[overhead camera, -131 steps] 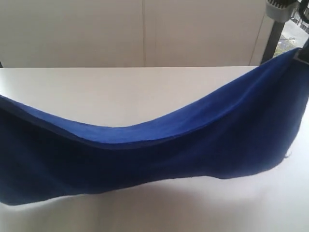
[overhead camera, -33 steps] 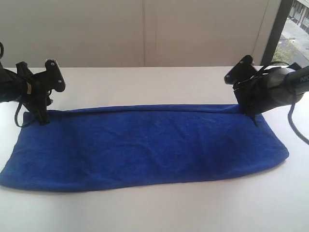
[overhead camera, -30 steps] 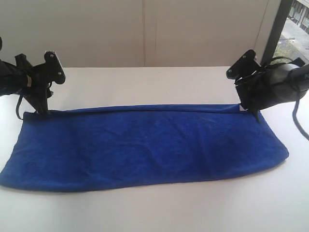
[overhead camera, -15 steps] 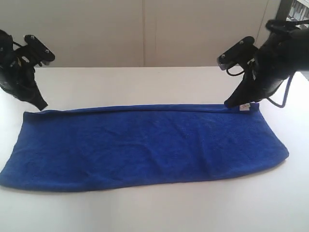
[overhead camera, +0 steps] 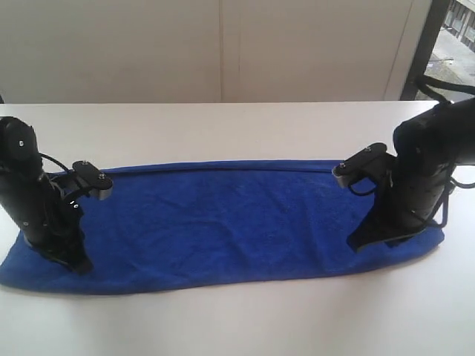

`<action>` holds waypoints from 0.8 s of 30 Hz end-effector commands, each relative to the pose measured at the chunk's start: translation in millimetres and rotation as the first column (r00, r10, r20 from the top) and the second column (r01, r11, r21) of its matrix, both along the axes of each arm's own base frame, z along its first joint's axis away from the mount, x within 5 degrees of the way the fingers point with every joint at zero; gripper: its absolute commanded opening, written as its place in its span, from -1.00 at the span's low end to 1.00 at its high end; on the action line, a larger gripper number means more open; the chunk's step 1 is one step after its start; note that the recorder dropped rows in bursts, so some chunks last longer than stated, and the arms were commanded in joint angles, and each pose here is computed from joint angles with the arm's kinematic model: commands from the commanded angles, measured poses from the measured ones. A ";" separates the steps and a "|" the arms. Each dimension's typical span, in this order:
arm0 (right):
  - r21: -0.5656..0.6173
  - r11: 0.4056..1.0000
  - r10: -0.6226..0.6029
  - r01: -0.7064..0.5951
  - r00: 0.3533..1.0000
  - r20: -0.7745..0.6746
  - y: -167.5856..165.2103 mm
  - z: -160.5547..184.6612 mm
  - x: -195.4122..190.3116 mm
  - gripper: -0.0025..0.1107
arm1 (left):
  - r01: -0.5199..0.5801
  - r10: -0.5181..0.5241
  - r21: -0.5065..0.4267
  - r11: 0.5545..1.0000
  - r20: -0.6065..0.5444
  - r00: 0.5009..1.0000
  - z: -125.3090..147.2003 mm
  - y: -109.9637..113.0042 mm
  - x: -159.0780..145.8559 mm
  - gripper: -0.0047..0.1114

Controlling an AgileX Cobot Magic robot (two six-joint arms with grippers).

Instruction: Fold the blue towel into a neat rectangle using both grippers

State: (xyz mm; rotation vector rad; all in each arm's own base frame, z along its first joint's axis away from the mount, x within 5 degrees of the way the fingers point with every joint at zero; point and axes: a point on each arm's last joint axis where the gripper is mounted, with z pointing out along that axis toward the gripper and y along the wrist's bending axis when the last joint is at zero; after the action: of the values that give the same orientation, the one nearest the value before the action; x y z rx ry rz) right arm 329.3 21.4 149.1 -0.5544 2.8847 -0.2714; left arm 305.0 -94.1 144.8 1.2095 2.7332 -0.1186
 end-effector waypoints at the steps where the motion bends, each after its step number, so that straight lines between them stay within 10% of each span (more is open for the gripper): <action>1: 0.001 1.000 0.019 -0.019 1.000 -0.009 -0.9 -9.4 -5.7 -0.96 | -0.015 0.015 0.009 1.000 -0.044 0.999 -13.1 3.1 -13.0 -0.92; 24: -0.084 0.995 0.026 -0.060 0.935 -0.354 16.8 -28.9 -67.3 -0.96 | 0.077 -0.050 0.110 0.991 -0.228 0.972 -13.8 13.2 -30.7 -0.92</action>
State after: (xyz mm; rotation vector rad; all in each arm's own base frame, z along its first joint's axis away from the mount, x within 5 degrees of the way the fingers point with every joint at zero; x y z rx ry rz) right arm 284.7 34.0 128.7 -0.7457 3.0880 -0.3393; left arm 285.9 -87.2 141.3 1.3014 2.8403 -0.1283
